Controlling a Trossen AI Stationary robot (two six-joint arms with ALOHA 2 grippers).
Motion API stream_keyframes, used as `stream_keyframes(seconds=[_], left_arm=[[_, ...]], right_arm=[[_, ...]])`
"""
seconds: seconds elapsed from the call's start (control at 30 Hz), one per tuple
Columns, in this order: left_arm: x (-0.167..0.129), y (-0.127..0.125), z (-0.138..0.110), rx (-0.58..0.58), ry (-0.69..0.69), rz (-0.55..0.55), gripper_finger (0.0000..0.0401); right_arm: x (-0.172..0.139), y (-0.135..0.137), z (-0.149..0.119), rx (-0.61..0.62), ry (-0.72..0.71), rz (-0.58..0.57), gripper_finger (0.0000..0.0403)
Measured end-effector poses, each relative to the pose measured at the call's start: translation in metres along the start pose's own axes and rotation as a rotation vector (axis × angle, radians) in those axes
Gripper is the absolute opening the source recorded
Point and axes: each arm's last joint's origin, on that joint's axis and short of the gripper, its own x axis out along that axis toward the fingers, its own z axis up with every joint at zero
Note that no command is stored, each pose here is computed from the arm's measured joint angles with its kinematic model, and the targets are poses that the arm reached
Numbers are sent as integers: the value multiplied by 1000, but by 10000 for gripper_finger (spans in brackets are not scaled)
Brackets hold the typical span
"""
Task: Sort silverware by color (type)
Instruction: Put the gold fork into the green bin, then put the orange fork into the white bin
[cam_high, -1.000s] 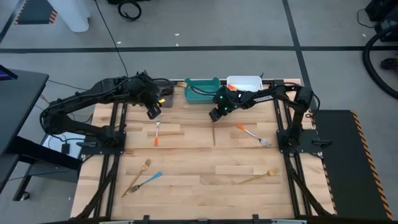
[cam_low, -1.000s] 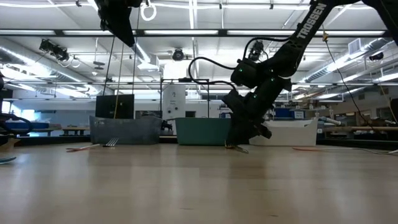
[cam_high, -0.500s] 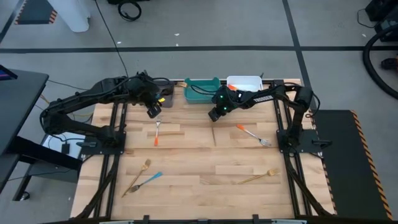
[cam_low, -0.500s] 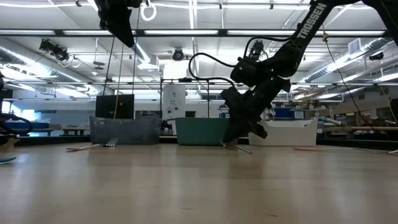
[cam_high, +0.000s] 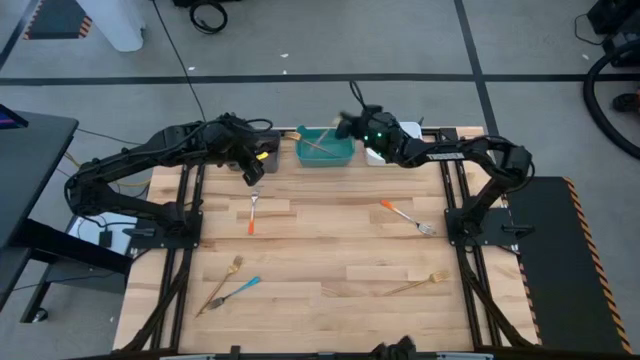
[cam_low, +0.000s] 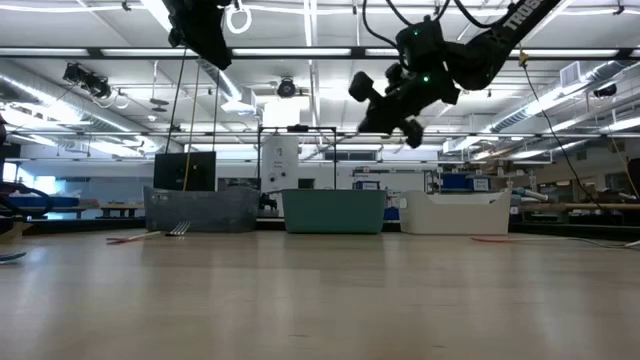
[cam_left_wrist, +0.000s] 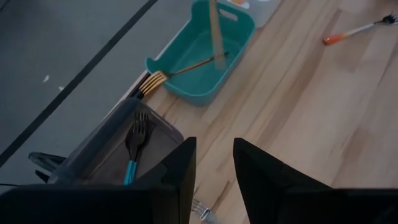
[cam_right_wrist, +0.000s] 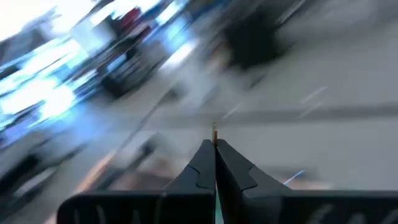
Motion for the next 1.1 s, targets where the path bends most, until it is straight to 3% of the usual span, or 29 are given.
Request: stream_keyframes(seconds=[0.13,0.37,0.57,1.1], left_arm=[[0,0,0,-21,-3,-1,117],[0,0,0,-23,-3,-1,117],[0,0,0,-22,-3,-1,117],[0,0,1,-20,-6,0,117]], right_arm=[[4,-6,4,-30,-108,-116,2],[16,-14,-23,-164,-6,-111,3],[21,-16,-38,-179,29,-116,6],[23,-17,-40,-118,85,-39,99]])
